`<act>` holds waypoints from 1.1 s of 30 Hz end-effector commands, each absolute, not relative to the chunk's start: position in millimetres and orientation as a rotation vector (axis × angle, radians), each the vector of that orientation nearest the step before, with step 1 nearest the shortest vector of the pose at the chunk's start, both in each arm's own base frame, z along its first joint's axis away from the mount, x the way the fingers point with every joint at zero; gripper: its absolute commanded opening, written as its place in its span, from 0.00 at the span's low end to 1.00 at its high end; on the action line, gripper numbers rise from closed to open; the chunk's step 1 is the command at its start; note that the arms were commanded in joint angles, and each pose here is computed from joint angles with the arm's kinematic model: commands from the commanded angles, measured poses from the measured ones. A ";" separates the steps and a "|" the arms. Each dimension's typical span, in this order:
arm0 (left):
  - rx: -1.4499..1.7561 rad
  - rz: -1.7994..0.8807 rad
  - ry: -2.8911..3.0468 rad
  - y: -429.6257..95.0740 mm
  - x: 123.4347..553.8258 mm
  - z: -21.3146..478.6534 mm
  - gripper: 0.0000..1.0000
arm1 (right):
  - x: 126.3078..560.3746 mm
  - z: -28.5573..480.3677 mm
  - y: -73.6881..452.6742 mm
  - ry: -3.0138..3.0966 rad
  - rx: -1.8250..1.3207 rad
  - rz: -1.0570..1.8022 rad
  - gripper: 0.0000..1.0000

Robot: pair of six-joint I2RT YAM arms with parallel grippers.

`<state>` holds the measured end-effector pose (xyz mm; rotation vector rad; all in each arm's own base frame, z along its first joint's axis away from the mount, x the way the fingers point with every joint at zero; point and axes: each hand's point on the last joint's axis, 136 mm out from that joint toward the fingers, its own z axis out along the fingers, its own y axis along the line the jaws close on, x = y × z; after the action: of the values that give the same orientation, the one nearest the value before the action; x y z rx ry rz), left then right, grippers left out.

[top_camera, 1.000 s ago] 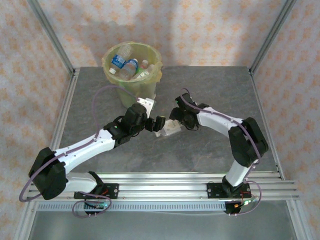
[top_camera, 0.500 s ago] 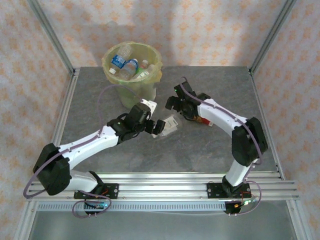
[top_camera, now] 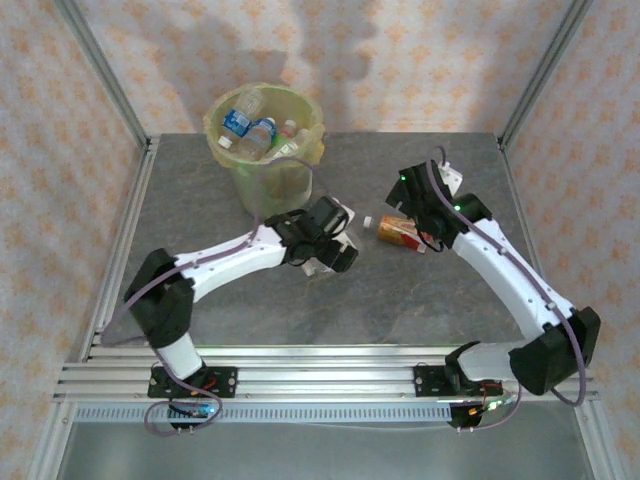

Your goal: Put the plastic bottles in the bin

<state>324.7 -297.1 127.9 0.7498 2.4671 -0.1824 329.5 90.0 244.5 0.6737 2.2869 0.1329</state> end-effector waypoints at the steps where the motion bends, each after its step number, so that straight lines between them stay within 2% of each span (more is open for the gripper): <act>1: 0.835 -0.035 2.549 -288.1 316.8 112.9 1.00 | 313.8 240.6 66.3 2.269 0.715 0.004 0.99; 8: 0.808 0.130 2.611 -285.4 334.1 91.4 1.00 | 309.8 240.4 63.1 2.256 0.728 0.009 0.99; 33: 0.867 0.296 2.705 -277.6 347.0 29.4 1.00 | 309.3 236.1 61.6 2.257 0.741 -0.003 0.99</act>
<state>348.8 -290.9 47.0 0.8461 2.6524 0.2191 316.3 71.9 239.3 0.7190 2.2652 0.0522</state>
